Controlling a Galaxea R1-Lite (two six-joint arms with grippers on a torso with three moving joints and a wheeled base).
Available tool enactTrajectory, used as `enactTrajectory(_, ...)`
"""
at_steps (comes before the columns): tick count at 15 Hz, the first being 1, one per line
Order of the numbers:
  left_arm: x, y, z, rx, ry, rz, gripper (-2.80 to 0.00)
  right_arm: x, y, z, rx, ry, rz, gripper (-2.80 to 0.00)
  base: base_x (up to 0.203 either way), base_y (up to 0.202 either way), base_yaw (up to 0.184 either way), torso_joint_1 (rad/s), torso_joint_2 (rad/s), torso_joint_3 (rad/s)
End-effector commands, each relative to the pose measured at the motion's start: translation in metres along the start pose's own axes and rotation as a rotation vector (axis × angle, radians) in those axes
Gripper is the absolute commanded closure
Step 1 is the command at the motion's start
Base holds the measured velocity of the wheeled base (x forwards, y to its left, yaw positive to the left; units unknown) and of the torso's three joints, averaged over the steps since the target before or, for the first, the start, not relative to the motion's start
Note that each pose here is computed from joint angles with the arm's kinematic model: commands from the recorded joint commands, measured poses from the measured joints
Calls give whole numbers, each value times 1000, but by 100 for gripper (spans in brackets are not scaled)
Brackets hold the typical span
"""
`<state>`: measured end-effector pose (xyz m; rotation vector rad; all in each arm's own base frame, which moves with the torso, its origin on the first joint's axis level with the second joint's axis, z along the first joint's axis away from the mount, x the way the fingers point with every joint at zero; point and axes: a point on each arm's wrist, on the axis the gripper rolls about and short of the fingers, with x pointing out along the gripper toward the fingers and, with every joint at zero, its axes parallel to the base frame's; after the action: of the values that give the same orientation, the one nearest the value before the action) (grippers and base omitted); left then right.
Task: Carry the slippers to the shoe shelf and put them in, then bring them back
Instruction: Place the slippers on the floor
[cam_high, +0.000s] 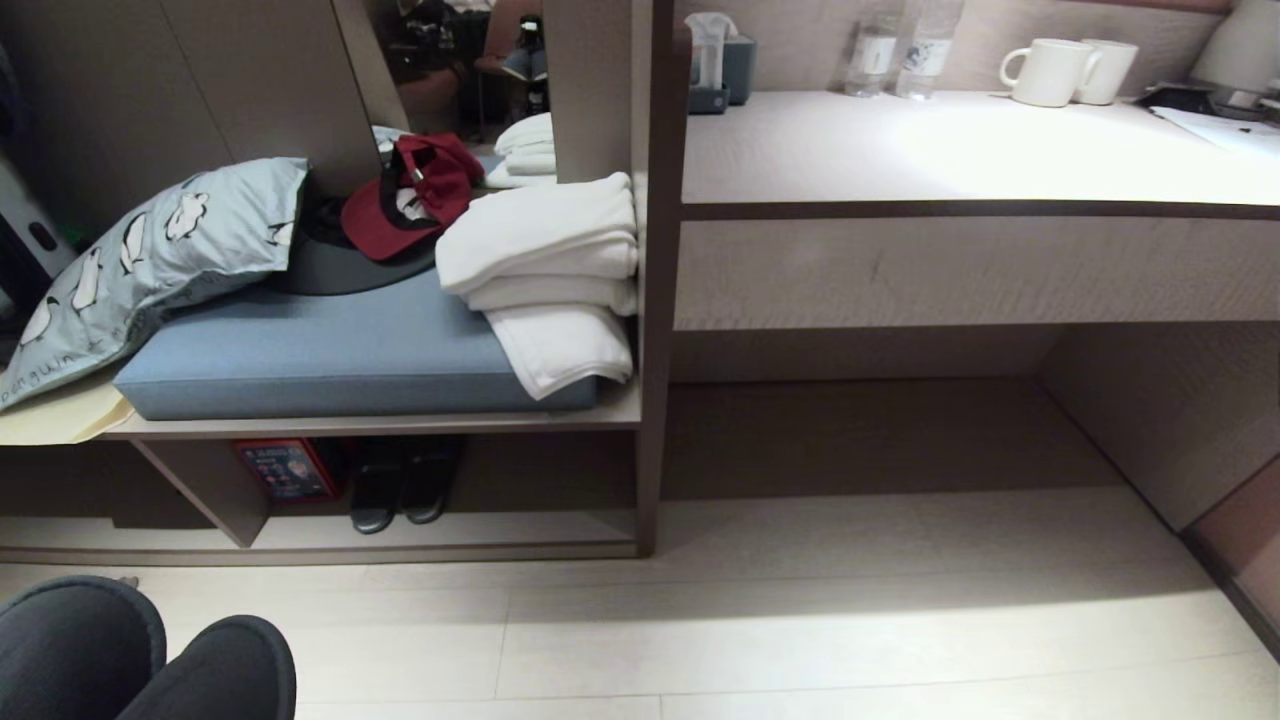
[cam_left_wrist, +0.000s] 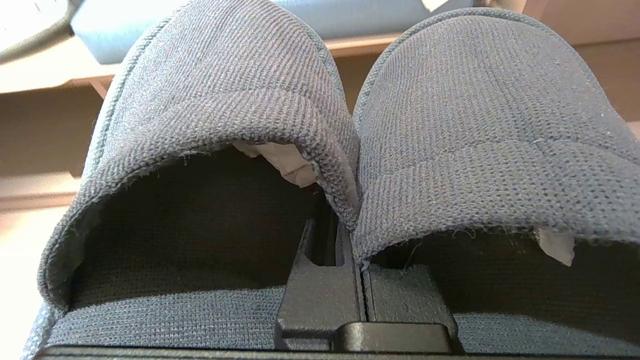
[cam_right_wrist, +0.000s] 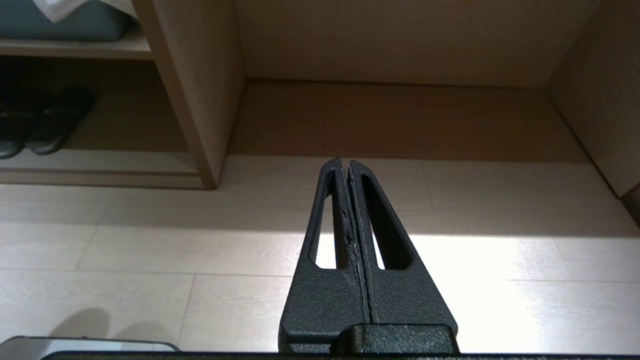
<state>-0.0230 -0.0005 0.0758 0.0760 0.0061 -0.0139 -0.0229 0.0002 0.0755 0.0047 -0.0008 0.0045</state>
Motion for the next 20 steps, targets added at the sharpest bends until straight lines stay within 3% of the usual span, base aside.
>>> enactTrajectory(1,0,0,0,2,1,0,0,0,0,0,0,-1,1,0,0,0,0,7,4,193)
enactTrajectory(15,0,0,0,-1,-3,1,0,0,0,0,0,-1,1,0,0,0,0,4,2,200)
enactTrajectory(20,0,0,0,-50,-8,11,0,0,0,0,0,-1,1,0,0,0,0,3,2,52)
